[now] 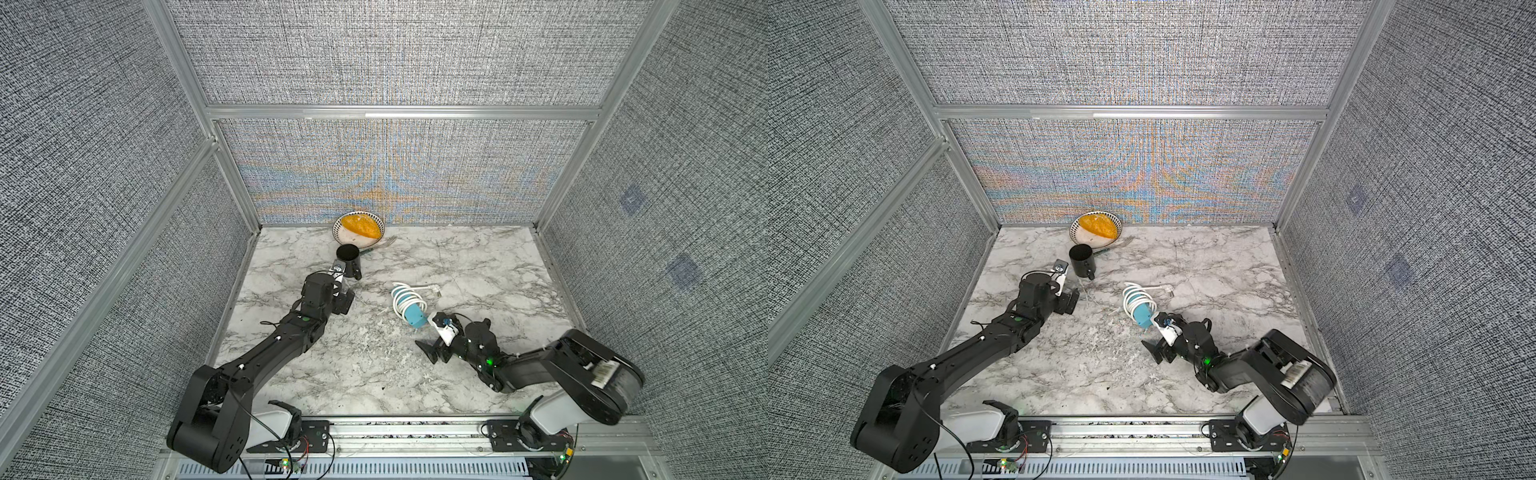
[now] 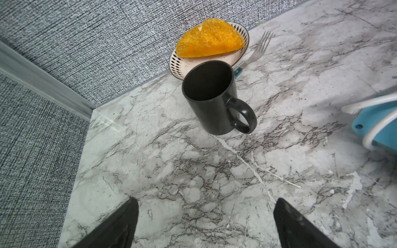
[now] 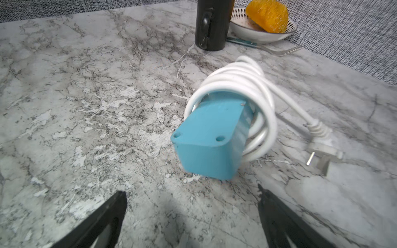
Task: Wrap the cord around the power strip
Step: Reset both arms
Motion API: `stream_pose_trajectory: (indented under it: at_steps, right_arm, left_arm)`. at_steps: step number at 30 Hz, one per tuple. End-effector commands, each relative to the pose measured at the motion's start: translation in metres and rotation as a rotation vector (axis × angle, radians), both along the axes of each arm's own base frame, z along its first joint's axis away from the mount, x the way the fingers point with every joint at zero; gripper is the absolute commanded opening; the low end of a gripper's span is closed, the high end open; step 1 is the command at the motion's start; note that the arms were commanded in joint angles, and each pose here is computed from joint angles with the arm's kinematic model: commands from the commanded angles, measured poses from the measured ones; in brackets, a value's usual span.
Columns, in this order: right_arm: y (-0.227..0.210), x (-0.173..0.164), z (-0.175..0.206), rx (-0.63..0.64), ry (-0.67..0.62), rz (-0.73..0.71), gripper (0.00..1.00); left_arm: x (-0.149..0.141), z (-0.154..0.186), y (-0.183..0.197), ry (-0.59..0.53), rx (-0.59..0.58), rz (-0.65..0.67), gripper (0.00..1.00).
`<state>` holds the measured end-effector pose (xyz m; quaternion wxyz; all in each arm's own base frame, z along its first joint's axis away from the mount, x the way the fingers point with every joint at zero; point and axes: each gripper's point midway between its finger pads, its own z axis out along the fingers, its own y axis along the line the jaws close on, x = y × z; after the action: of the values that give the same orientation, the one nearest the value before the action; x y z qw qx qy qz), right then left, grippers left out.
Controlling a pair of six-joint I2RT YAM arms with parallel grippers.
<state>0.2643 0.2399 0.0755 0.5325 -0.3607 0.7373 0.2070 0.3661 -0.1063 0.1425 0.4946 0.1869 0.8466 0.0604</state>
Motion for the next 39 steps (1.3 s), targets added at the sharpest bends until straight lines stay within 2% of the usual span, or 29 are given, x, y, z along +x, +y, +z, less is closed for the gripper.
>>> stream_pose_trajectory:
  at_steps: [1, 3, 6, 10, 14, 15, 17, 19, 20, 22, 24, 25, 27, 30, 32, 35, 37, 39]
  right_arm:
    - [-0.016, 0.008, 0.016, 0.005, -0.021, -0.100, 0.98]
    - [-0.016, 0.010, 0.032, 0.030, -0.044, -0.102, 0.98]
    - [-0.034, 0.037, 0.056, -0.001, -0.057, -0.258, 0.98]
    - [-0.081, 0.077, 0.092, 0.116, -0.115, -0.425, 0.98]
    - [-0.120, 0.118, 0.096, 0.042, -0.150, -0.536, 0.98]
    - [-0.133, 0.125, 0.093, 0.053, -0.157, -0.572, 0.98]
    - [-0.152, 0.135, 0.096, 0.090, -0.132, -0.611, 0.98]
    - [-0.159, 0.134, 0.091, 0.065, -0.127, -0.615, 0.98]
    - [-0.161, 0.133, 0.085, 0.047, -0.110, -0.623, 0.98]
    - [-0.169, 0.126, 0.070, 0.013, -0.096, -0.647, 0.98]
    - [-0.178, 0.113, 0.065, 0.017, -0.153, -0.655, 0.98]
    - [-0.180, 0.105, 0.064, 0.017, -0.204, -0.643, 0.98]
    - [-0.181, 0.093, 0.068, 0.021, -0.295, -0.617, 0.98]
    - [-0.187, 0.094, 0.063, 0.052, -0.258, -0.609, 0.98]
    - [-0.192, 0.089, 0.066, 0.097, -0.265, -0.592, 0.98]
    - [-0.199, 0.080, 0.067, 0.178, -0.317, -0.585, 0.98]
    - [-0.203, 0.083, 0.056, 0.148, -0.259, -0.603, 0.98]
    - [-0.202, 0.088, 0.059, 0.158, -0.260, -0.589, 0.98]
  left_arm:
    - [0.008, 0.017, 0.017, -0.088, -0.041, 0.113, 1.00]
    - [0.009, 0.018, 0.029, -0.096, -0.070, 0.161, 1.00]
    - [0.013, 0.020, 0.045, -0.127, -0.114, 0.198, 1.00]
    - [0.025, 0.023, 0.066, -0.235, -0.166, 0.255, 1.00]
    - [0.040, 0.029, 0.069, -0.307, -0.189, 0.219, 0.99]
    - [0.046, 0.030, 0.074, -0.302, -0.166, 0.245, 1.00]
    - [0.043, 0.017, 0.087, -0.177, -0.071, 0.301, 1.00]
    - [0.021, 0.004, 0.096, -0.095, -0.050, 0.336, 1.00]
    - [0.011, 0.000, 0.099, -0.111, -0.056, 0.342, 1.00]
    - [0.001, 0.002, 0.111, -0.222, -0.101, 0.390, 1.00]
    - [0.001, -0.011, 0.117, -0.205, -0.142, 0.413, 1.00]
    - [0.004, -0.015, 0.116, -0.239, -0.175, 0.405, 1.00]
    - [0.010, -0.023, 0.100, -0.238, -0.210, 0.304, 1.00]
    - [0.013, -0.040, 0.087, -0.242, -0.225, 0.224, 1.00]
    - [0.022, -0.039, 0.088, -0.256, -0.226, 0.237, 1.00]
    - [0.028, -0.048, 0.089, -0.116, -0.187, 0.254, 1.00]
    - [0.028, -0.044, 0.094, -0.175, -0.208, 0.285, 1.00]
    - [0.029, -0.047, 0.087, -0.130, -0.194, 0.239, 1.00]
